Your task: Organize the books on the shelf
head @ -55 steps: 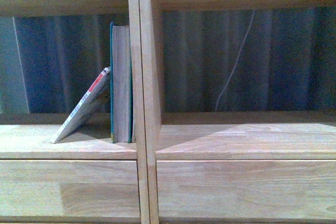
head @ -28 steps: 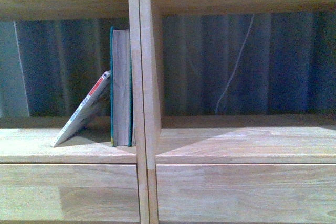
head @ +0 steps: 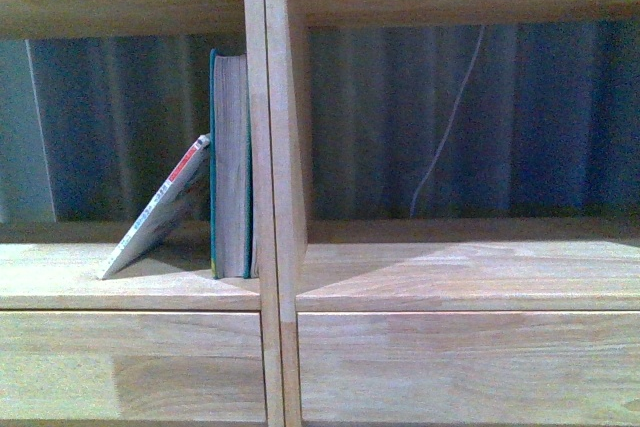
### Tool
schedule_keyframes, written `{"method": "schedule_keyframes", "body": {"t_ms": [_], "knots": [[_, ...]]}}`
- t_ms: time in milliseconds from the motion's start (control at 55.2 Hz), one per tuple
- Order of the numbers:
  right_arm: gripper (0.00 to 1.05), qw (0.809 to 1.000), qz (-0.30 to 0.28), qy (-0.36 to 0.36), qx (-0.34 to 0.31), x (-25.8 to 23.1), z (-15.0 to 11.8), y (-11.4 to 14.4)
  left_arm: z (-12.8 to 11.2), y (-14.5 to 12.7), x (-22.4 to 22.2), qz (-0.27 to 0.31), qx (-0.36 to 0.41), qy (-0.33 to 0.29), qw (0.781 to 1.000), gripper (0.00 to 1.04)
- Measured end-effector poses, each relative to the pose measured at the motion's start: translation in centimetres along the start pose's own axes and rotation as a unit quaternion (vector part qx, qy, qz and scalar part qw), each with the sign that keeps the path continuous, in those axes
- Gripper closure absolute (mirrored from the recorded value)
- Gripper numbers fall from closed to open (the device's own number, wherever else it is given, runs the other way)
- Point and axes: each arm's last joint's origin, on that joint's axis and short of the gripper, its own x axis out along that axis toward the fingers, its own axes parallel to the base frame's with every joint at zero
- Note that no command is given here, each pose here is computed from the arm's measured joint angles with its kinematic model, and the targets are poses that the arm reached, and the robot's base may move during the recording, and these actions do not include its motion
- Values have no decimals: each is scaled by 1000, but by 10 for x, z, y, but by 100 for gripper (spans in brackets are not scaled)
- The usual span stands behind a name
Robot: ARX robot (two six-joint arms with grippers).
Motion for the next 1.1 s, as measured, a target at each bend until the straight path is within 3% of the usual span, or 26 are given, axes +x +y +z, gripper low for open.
{"method": "schedule_keyframes", "body": {"t_ms": [706,1105], "knots": [[7,1000,0,0,0,0,0,0,-20,0,-2,1,0,-7,1000,101],[7,1000,0,0,0,0,0,0,-20,0,-2,1,0,-7,1000,33]]}}
